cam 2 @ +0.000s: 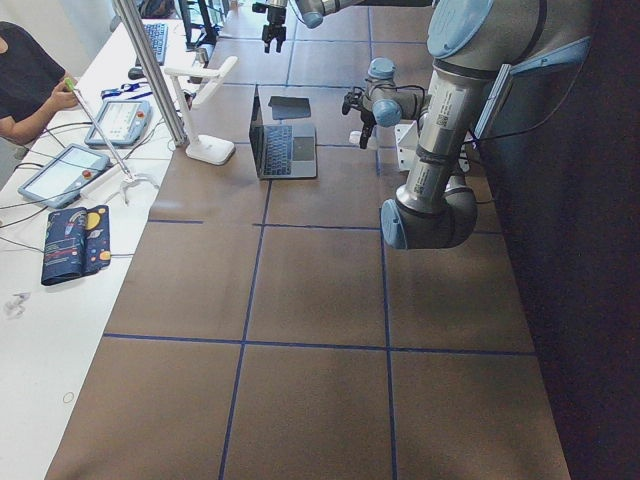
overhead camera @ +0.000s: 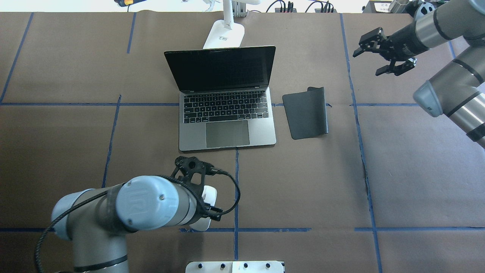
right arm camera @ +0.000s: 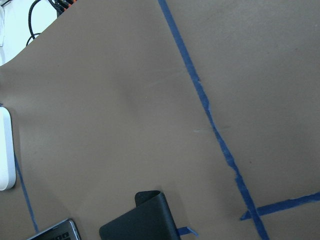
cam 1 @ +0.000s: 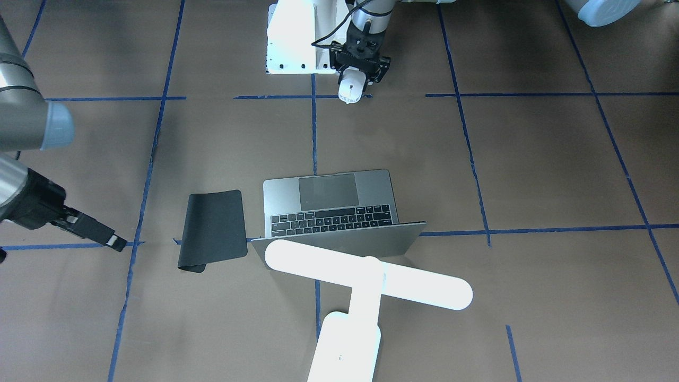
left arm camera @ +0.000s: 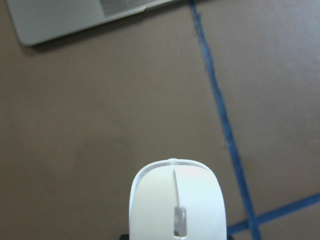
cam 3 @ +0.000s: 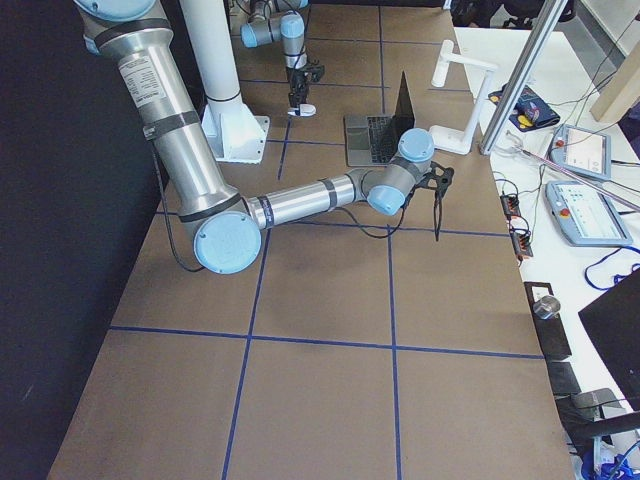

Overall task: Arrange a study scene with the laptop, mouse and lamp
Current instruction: 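Carry the white mouse with the left gripper over the mouse pad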

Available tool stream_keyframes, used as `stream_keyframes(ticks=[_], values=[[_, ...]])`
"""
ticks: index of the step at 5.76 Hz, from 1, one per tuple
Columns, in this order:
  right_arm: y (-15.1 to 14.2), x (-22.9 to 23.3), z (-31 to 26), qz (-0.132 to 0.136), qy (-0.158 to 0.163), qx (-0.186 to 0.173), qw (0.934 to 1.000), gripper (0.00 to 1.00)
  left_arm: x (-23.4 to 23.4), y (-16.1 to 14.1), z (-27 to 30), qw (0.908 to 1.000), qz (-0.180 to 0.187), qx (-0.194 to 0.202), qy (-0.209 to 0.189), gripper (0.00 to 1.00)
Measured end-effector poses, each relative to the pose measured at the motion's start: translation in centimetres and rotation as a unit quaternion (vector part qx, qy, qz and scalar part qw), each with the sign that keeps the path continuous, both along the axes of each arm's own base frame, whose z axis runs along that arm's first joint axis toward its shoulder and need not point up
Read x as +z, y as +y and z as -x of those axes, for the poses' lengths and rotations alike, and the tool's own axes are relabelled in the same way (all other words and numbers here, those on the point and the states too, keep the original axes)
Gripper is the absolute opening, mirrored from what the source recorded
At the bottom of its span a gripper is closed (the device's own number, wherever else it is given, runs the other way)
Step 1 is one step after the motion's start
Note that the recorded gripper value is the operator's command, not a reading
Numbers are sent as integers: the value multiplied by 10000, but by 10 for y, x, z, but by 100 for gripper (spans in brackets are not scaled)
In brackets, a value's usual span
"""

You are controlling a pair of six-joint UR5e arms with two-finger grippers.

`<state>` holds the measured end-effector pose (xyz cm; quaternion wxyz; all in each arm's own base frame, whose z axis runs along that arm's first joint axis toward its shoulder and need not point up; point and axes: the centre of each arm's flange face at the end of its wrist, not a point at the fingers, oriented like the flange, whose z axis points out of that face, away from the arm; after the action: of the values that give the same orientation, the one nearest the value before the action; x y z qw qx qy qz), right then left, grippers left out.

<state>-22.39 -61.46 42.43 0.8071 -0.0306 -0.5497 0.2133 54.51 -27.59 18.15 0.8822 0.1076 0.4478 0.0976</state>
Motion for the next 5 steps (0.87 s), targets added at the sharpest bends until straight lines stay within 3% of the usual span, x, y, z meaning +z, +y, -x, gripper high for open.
stream_keyframes(ticks=[2, 5], values=[[7, 27, -19, -99, 89, -108, 9999, 100, -40, -37, -38, 9998, 34, -166, 41, 8], [14, 46, -30, -120, 165, -151, 9997, 100, -115, -98, -104, 9979, 346, -548, -29, 10]])
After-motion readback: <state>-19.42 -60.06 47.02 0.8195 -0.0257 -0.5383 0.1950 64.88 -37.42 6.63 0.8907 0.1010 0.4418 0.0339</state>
